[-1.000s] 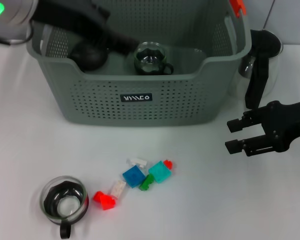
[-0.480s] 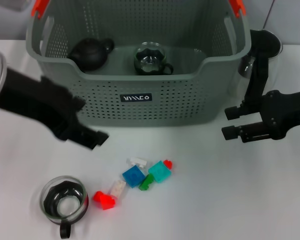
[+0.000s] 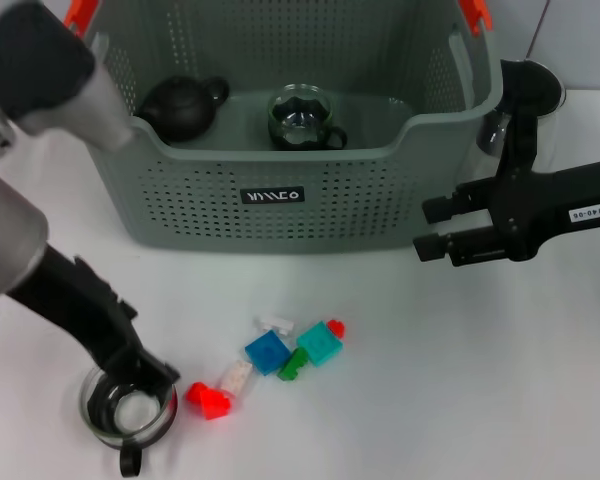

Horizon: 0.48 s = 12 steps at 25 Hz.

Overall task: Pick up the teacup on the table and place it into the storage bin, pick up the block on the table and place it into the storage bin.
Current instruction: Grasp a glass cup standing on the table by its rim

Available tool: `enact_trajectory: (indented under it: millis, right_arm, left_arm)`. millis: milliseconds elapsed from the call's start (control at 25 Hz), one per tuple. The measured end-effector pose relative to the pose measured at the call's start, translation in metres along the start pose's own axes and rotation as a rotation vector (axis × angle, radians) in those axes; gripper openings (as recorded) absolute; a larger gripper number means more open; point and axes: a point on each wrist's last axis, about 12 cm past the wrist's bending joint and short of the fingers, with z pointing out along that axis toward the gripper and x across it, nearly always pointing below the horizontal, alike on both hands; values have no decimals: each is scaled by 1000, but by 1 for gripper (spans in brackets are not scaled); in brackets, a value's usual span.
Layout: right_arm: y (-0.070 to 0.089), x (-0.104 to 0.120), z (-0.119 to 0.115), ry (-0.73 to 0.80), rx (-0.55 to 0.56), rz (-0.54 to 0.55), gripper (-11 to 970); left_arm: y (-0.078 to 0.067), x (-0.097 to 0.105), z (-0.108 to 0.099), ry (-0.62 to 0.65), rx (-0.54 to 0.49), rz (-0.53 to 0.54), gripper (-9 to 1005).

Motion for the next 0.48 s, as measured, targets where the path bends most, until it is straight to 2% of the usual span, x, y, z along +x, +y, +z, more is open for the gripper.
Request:
enact_trajectory:
  millis: [240,480]
  right_arm:
    - [-2,-3,2,-3,12,-5,644]
    - [-3,-3,2,-3,17,-5,644]
  left_arm:
    - [3,-1,28,87,81,-25,873]
    - [2,-3,41,125,108,-33,873]
